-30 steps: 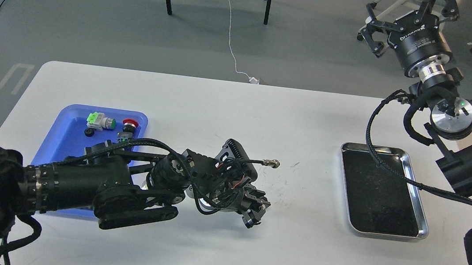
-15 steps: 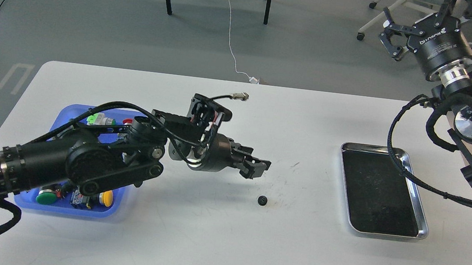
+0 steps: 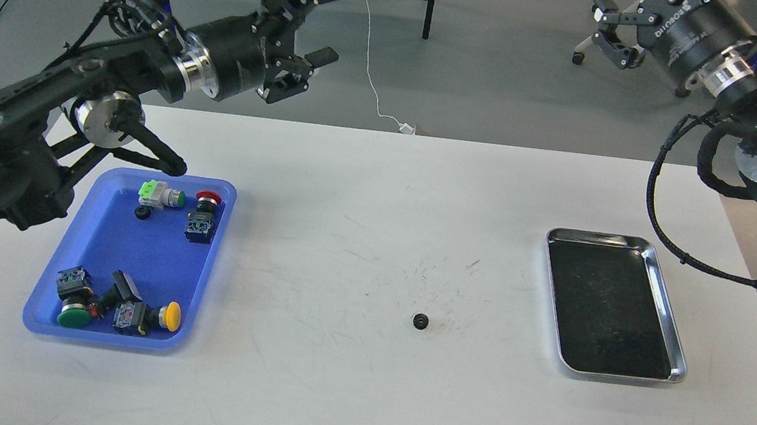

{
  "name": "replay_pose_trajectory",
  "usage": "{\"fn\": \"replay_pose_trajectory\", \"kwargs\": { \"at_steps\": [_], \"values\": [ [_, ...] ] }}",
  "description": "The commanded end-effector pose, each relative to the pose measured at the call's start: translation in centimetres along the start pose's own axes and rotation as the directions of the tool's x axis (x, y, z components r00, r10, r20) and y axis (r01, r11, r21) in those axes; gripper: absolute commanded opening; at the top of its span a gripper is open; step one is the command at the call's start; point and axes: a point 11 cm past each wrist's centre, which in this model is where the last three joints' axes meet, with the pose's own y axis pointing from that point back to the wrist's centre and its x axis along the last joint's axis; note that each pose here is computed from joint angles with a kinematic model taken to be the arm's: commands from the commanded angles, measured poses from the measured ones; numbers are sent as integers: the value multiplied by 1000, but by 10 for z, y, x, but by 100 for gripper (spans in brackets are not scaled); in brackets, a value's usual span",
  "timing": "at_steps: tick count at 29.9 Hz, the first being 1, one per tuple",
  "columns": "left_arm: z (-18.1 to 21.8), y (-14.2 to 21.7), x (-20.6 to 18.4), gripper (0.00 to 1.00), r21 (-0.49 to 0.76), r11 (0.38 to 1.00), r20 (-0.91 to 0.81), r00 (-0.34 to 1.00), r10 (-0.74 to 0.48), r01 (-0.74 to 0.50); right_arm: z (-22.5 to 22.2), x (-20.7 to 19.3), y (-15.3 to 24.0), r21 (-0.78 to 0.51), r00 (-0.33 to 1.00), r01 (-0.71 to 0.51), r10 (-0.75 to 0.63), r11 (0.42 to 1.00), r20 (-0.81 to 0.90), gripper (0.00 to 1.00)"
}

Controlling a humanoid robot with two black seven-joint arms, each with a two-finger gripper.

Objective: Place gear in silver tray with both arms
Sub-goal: 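Release the gear on the table and raise the left arm away, then reach the right gripper toward the black gear on the table, then lower the right gripper over the black gear and close on it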

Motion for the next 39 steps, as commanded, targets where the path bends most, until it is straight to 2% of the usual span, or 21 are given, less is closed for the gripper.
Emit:
{"fn": "replay_pose_trajectory", "kwargs": {
  "at_steps": [1, 4, 8, 14, 16, 20, 23, 28, 32, 35, 39],
  "values": [
    [-7, 23, 47, 98, -54, 988, -227, 965, 131, -147, -2, -30, -23, -112, 982, 100, -116, 989, -148, 99],
    [-10, 45, 70, 98, -71, 973, -322, 929, 184, -218, 13, -59, -39, -205, 954, 168, -211, 964, -212, 99],
    [-15, 66, 85, 98, -75, 967, -341, 917, 205, -245, 20, -94, -54, -332, 862, 250, -365, 909, -351, 99],
    [-12, 82, 95, 98, -109, 957, -344, 914, 217, -268, 67, -164, -58, -584, 604, 360, -659, 727, -448, 98],
    [-15, 85, 97, 98, -104, 957, -345, 912, 222, -272, 89, -183, -52, -666, 488, 373, -747, 646, -452, 98],
    [-19, 90, 100, 98, -96, 954, -345, 909, 235, -284, 127, -206, -31, -791, 197, 380, -878, 479, -436, 97],
    [-16, 94, 103, 98, -96, 952, -338, 909, 242, -290, 157, -210, -14, -874, -15, 326, -923, 359, -385, 97],
    [-15, 94, 101, 98, -102, 957, -335, 916, 223, -270, 176, -185, 7, -929, -140, 234, -935, 287, -325, 94],
    [-18, 95, 101, 98, -98, 957, -338, 914, 226, -273, 202, -164, 33, -957, -143, 184, -957, 225, -252, 92],
    [-23, 97, 102, 98, -89, 957, -341, 911, 231, -276, 213, -163, 42, -959, -132, 193, -963, 210, -237, 91],
    [-27, 99, 103, 98, -82, 956, -341, 909, 237, -280, 219, -166, 49, -959, -128, 212, -967, 189, -219, 78]
  ]
}}
